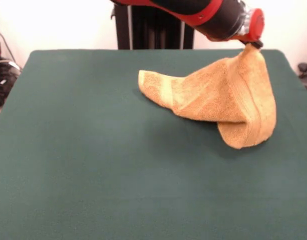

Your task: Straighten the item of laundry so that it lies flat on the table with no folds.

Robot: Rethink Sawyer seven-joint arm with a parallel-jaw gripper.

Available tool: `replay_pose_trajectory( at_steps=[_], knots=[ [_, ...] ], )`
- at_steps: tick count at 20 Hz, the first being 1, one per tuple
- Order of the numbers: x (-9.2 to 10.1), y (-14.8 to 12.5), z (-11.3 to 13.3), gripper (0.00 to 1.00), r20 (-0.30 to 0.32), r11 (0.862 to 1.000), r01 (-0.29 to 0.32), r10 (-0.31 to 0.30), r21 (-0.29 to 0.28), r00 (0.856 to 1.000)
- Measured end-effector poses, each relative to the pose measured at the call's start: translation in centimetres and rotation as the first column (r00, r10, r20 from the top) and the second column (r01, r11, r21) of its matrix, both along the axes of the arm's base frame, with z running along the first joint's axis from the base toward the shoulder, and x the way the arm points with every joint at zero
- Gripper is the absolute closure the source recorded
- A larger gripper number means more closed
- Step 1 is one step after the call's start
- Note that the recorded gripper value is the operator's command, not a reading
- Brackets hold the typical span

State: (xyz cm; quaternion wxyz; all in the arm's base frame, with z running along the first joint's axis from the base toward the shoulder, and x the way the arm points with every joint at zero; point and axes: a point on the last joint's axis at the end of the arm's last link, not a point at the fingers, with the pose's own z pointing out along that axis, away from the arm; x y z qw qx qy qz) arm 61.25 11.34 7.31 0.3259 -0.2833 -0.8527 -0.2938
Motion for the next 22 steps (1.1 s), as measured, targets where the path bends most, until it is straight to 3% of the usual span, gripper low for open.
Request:
replay_pose_trajectory(
  at_steps=[4, 8, 11, 15, 22],
  knots=[
    [-0.5, 0.1, -0.6, 1.00, 0.041, 0.995, -0.076, 0.079, -0.070, 0.996],
    [-1.3, 0.3, -1.6, 1.00, 0.104, 0.970, -0.169, 0.189, -0.175, 0.977],
    [-1.5, 0.0, -2.0, 1.00, 0.144, 0.949, -0.205, 0.243, -0.238, 0.959],
    [-1.6, -0.3, -2.2, 1.00, 0.165, 0.938, -0.217, 0.267, -0.271, 0.949],
    [-1.4, -1.1, -2.2, 1.00, 0.173, 0.942, -0.201, 0.253, -0.268, 0.952]
  ],
)
